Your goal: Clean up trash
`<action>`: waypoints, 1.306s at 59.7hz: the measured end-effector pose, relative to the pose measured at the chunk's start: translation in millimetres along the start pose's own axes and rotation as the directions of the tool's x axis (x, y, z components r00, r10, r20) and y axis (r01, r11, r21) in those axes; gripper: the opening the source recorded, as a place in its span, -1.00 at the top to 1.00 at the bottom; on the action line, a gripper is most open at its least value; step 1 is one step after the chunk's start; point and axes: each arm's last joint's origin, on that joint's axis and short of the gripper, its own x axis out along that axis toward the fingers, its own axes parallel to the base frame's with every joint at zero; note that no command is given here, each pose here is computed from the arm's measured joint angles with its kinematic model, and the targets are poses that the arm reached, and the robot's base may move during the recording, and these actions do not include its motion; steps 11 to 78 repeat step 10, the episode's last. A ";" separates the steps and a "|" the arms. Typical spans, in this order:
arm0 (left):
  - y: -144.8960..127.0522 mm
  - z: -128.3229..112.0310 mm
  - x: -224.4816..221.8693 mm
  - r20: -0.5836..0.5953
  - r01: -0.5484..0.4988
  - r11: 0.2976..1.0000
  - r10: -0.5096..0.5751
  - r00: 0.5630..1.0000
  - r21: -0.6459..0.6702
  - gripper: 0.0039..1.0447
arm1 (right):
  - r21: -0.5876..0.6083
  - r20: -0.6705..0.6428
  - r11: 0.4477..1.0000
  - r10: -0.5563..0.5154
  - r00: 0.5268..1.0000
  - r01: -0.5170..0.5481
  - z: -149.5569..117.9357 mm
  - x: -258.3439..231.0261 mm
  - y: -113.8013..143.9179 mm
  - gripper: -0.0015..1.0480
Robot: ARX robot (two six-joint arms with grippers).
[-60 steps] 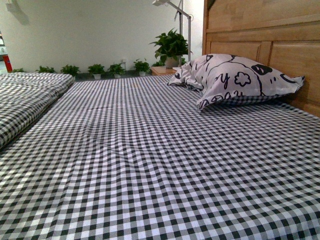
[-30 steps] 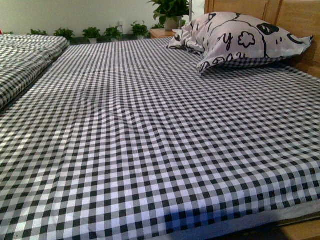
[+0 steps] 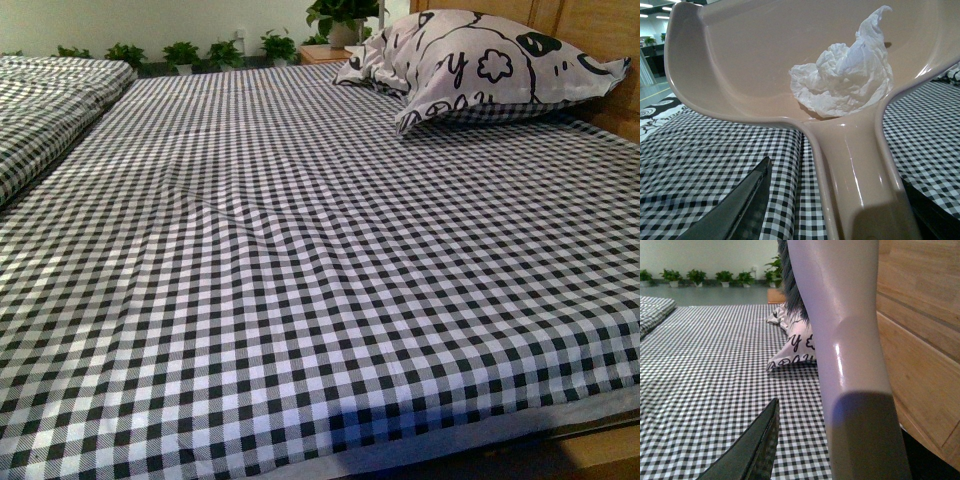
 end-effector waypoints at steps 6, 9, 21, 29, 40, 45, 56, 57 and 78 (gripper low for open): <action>-0.1 0.0 0.0 0.000 0.000 1.000 0.000 1.000 0.000 -0.16 | 0.000 0.000 1.000 0.000 1.000 0.000 0.0 0.0 0.0 0.10; -0.1 0.0 0.0 0.000 0.000 1.000 0.000 1.000 0.000 -0.16 | 0.000 0.000 1.000 0.000 1.000 0.000 0.0 0.0 0.0 0.10; -0.1 0.0 0.0 0.000 0.000 1.000 0.000 1.000 0.000 -0.16 | 0.000 0.000 1.000 0.000 1.000 0.000 0.0 0.0 0.0 0.10; -0.1 0.0 0.0 0.000 0.000 1.000 0.000 1.000 0.000 -0.16 | 0.000 0.000 1.000 0.000 1.000 0.000 0.0 0.0 0.0 0.10; -0.1 0.0 0.0 0.000 0.000 1.000 0.000 1.000 0.000 -0.16 | 0.000 0.000 1.000 0.000 1.000 0.000 0.0 0.0 0.0 0.10; -0.1 0.0 0.0 0.000 0.000 1.000 0.000 1.000 0.000 -0.16 | 0.000 0.000 1.000 0.000 1.000 0.000 0.0 0.0 0.0 0.10; -0.1 0.0 0.0 0.000 0.000 1.000 0.000 1.000 0.000 -0.16 | 0.000 0.000 1.000 0.000 1.000 0.000 0.0 0.0 0.0 0.10; -0.1 0.0 0.0 0.000 0.000 1.000 0.000 1.000 0.000 -0.16 | 0.000 0.000 1.000 0.000 1.000 0.000 0.0 0.0 0.0 0.10; -0.1 0.0 0.0 0.000 0.000 1.000 0.000 1.000 0.000 -0.16 | 0.000 0.000 1.000 0.000 1.000 0.000 0.0 0.0 0.0 0.10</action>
